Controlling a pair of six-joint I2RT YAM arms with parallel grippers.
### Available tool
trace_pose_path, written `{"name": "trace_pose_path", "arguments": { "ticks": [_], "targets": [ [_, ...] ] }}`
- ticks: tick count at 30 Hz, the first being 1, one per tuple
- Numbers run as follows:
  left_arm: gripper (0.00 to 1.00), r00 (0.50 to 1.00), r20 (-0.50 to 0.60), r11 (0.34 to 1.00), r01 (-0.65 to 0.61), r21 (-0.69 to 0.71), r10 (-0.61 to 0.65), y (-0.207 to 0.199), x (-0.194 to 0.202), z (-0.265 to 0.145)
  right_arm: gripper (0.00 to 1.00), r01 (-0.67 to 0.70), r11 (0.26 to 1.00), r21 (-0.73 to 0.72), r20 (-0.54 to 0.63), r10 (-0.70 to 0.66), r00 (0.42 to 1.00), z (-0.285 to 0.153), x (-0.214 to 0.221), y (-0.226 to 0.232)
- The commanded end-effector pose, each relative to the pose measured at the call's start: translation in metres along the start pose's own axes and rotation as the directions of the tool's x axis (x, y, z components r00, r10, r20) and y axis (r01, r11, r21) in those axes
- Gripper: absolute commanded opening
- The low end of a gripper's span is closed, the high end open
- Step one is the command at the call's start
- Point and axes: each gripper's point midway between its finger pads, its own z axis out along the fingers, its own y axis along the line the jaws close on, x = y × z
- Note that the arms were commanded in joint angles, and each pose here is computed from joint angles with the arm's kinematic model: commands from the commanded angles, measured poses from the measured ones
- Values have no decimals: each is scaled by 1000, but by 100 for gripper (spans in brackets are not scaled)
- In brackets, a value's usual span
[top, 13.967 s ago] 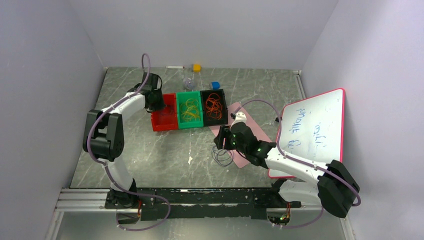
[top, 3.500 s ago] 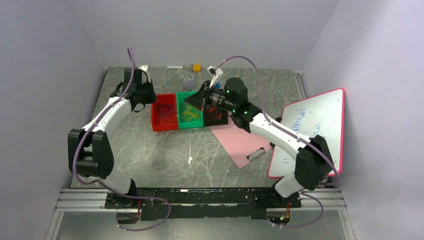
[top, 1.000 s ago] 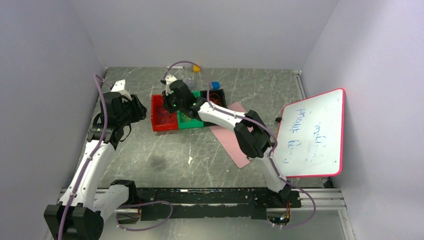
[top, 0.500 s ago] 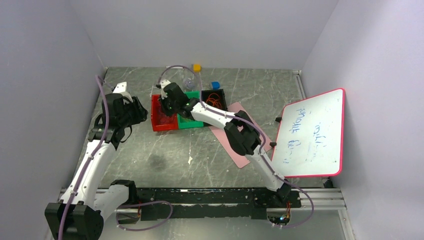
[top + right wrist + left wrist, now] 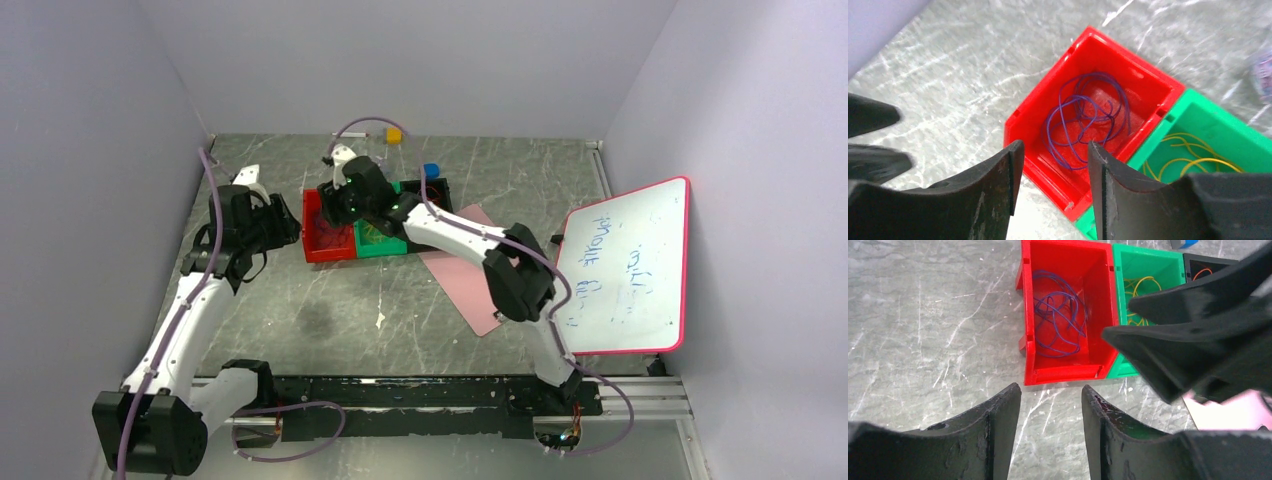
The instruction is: Untangle the cables
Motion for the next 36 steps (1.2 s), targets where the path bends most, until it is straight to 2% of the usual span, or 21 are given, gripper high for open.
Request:
{"name": "trace_pose_path", "arguments": {
  "ticks": [1,6,9,11,12,16,18,22,23,27,28,32,36],
  "targets": [
    [53,1000,-7,998,-7,60,8,-10,-4,1,54,4,1000,21,137,-7,991,-39,-47,3],
    [51,999,-37,996,-16,84,19,-14,-1,7,55,-24,998,53,164,15,986,-84,-43,-2],
    [48,1000,-17,995,-23,99,25,-19,-9,4,56,-46,992,119,183,24,983,-118,-40,-13],
    [47,997,74,993,-42,111,34,-25,-31,-14,56,-84,976,200,244,34,969,-160,-52,-26],
    [49,990,138,992,-57,115,41,-28,-44,-25,56,-102,963,249,245,39,969,-176,-45,-35],
    [56,933,356,991,-97,93,58,-30,-82,-71,58,-180,888,422,341,28,940,-258,-48,-67],
    [57,913,402,992,-104,78,65,-29,-88,-88,66,-227,849,477,386,30,922,-295,-44,-78],
    [57,913,402,990,-111,90,65,-29,-79,-99,77,-309,784,539,437,53,898,-346,-15,-97],
    [59,914,401,990,-106,96,59,-29,-74,-100,85,-325,772,546,448,59,892,-355,-6,-100],
    [64,937,350,994,-39,100,2,-21,-49,-93,99,-355,726,589,437,84,895,-377,38,-113],
    [66,941,339,995,-24,92,-9,-18,-44,-92,100,-364,717,594,438,92,894,-382,46,-115],
    [96,948,313,996,42,72,-63,-8,-26,-91,100,-369,695,617,405,122,906,-388,79,-121],
    [100,951,300,997,69,38,-77,0,-17,-94,100,-364,658,659,363,145,920,-390,100,-127]
  ]
}}
